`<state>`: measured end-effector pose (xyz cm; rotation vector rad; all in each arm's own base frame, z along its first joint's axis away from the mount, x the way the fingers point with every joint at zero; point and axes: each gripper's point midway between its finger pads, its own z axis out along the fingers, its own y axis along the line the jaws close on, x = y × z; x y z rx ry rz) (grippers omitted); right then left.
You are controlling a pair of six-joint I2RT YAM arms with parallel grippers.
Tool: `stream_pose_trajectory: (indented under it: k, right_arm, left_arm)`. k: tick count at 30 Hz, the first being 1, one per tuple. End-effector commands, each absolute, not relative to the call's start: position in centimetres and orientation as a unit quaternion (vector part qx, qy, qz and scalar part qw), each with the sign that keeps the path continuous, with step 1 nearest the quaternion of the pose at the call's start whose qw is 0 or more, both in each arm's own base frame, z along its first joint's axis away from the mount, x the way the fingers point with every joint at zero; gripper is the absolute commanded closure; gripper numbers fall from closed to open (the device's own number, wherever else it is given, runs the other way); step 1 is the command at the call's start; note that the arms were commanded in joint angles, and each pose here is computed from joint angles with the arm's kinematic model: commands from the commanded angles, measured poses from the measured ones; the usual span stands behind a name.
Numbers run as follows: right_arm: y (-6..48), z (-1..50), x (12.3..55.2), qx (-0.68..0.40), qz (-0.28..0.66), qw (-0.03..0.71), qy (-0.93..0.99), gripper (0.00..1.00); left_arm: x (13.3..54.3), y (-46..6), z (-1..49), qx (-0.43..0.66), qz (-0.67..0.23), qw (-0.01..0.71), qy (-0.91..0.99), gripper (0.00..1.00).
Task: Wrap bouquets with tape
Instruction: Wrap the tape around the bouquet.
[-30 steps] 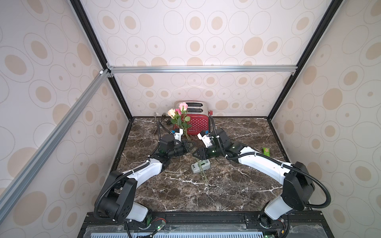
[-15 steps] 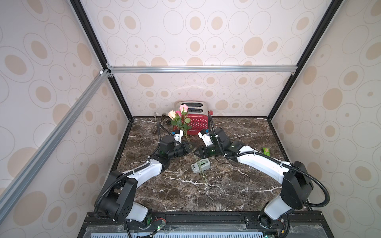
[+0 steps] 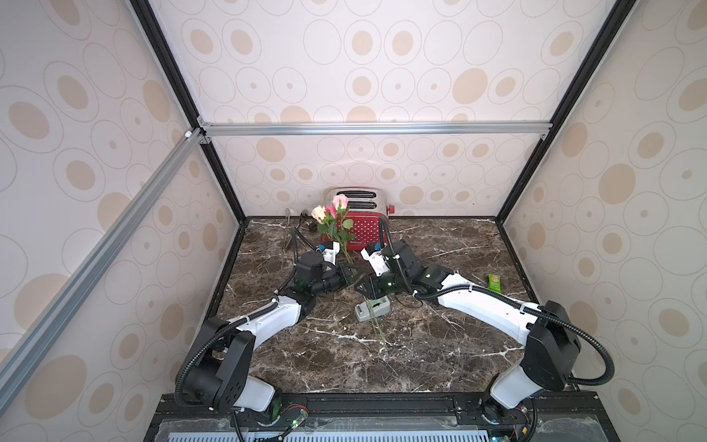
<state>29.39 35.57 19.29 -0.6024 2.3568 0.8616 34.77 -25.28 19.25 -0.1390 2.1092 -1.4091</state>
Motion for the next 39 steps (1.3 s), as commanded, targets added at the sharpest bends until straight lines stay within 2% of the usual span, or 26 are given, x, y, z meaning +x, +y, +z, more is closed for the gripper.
stream_pose_trajectory:
  k: [1,8,16,21,25,27,30,32,36,39]
  right_arm:
    - [34.5,20.4,30.0,-0.212,0.295,0.304,0.881,0.56]
    - [35.5,21.5,29.3,-0.227,0.328,0.301,0.866,0.59]
    - [37.4,19.4,28.5,-0.229,0.363,0.239,0.871,0.61]
    - [38.4,19.4,28.2,-0.233,0.389,0.226,0.862,0.62]
    - [39.4,21.0,27.9,-0.230,0.454,0.226,0.830,0.80]
    - [39.3,21.5,28.1,-0.221,0.467,0.230,0.825,0.83]
    - [38.8,21.1,28.4,-0.220,0.460,0.225,0.830,0.75]
    - [38.4,20.4,28.5,-0.218,0.450,0.220,0.838,0.62]
    - [36.8,19.5,29.1,-0.205,0.426,0.226,0.851,0.44]
    - [35.1,18.8,29.9,-0.191,0.400,0.237,0.865,0.40]
  left_arm:
    - [34.9,-25.1,20.4,-0.048,-0.535,0.310,0.785,1.00]
    - [34.9,-25.1,20.2,-0.049,-0.534,0.308,0.786,1.00]
    - [34.9,-25.2,20.8,-0.043,-0.541,0.312,0.780,1.00]
    - [34.6,-25.4,21.7,-0.037,-0.556,0.316,0.768,1.00]
    - [34.5,-25.4,21.2,-0.035,-0.553,0.311,0.772,1.00]
    - [34.6,-25.4,20.8,-0.035,-0.548,0.309,0.777,1.00]
    - [34.8,-25.1,20.3,-0.034,-0.538,0.305,0.785,1.00]
    - [35.0,-24.7,19.9,-0.035,-0.526,0.303,0.794,1.00]
    - [35.3,-22.4,17.6,-0.043,-0.476,0.283,0.831,1.00]
    - [35.0,-19.4,15.0,-0.060,-0.416,0.260,0.869,1.00]
